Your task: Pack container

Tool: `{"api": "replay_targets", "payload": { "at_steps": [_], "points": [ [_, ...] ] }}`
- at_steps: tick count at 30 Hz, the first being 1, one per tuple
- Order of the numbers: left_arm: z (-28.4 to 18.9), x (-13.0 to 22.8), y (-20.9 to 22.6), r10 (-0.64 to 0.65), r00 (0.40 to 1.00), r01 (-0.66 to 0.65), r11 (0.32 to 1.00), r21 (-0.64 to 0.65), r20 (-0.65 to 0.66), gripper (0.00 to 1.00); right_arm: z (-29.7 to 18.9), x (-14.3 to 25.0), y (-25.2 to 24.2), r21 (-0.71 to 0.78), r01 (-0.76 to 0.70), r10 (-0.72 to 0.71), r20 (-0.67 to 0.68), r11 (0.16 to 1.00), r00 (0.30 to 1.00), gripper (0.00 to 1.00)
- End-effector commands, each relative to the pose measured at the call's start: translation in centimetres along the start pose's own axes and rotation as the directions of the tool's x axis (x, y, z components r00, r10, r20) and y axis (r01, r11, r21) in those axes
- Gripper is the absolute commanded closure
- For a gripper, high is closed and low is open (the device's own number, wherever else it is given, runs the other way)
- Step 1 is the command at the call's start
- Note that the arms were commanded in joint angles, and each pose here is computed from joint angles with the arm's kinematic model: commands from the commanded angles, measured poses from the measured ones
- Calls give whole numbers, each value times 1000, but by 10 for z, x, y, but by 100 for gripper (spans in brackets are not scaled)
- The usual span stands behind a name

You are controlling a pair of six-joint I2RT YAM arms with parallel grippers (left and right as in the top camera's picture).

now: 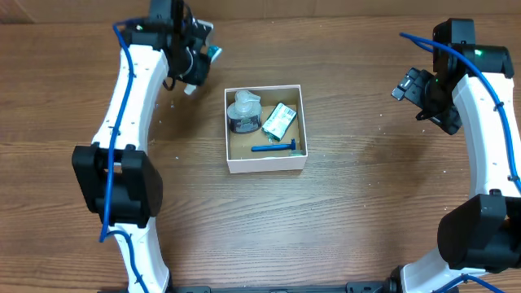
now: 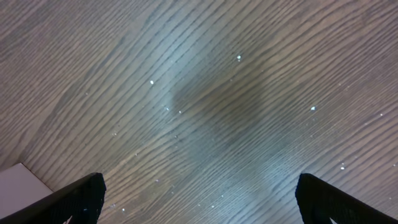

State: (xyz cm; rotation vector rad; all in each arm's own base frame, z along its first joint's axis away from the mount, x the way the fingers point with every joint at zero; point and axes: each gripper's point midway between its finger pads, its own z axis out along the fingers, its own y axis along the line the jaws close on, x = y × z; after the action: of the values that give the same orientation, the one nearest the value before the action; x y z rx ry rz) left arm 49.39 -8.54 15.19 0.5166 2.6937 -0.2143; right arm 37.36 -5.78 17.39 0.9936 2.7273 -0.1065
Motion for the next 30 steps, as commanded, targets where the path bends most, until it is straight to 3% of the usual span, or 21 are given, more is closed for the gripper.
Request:
{"api": "replay_targets", "payload": {
  "at_steps": [1, 5, 11, 15, 17, 23, 26, 29, 30],
  "points": [
    [-59, -26, -19, 48, 995, -52, 997, 51, 84, 93, -2, -3, 0, 5, -6, 6, 17, 1000, 1000, 0],
    [-104, -21, -78, 200, 967, -242, 917, 317, 160, 92, -2, -3, 0, 5, -6, 6, 17, 1000, 1000, 0],
    [-118, 16, -134, 367, 919, -387, 772, 504, 143, 92, -2, -3, 0, 5, -6, 6, 17, 1000, 1000, 0],
    [-112, 23, -167, 457, 880, -455, 731, 508, 131, 92, -2, -3, 0, 6, -6, 6, 17, 1000, 1000, 0],
    [-104, 30, -178, 520, 849, -496, 718, 488, 98, 87, -2, -3, 0, 5, -6, 6, 17, 1000, 1000, 0],
    [-91, 36, -172, 552, 833, -505, 734, 454, 35, 83, -2, -3, 0, 5, -6, 6, 17, 1000, 1000, 0],
    [-90, 34, -171, 551, 833, -510, 735, 447, 43, 67, -2, -3, 0, 5, -6, 6, 17, 1000, 1000, 0],
    [-92, 34, -173, 533, 845, -491, 748, 447, 35, 62, -2, -3, 0, 5, -6, 6, 17, 1000, 1000, 0],
    [-96, 34, -173, 515, 856, -473, 761, 444, 29, 53, -2, -3, 0, 5, -6, 6, 17, 1000, 1000, 0]
  ]
}}
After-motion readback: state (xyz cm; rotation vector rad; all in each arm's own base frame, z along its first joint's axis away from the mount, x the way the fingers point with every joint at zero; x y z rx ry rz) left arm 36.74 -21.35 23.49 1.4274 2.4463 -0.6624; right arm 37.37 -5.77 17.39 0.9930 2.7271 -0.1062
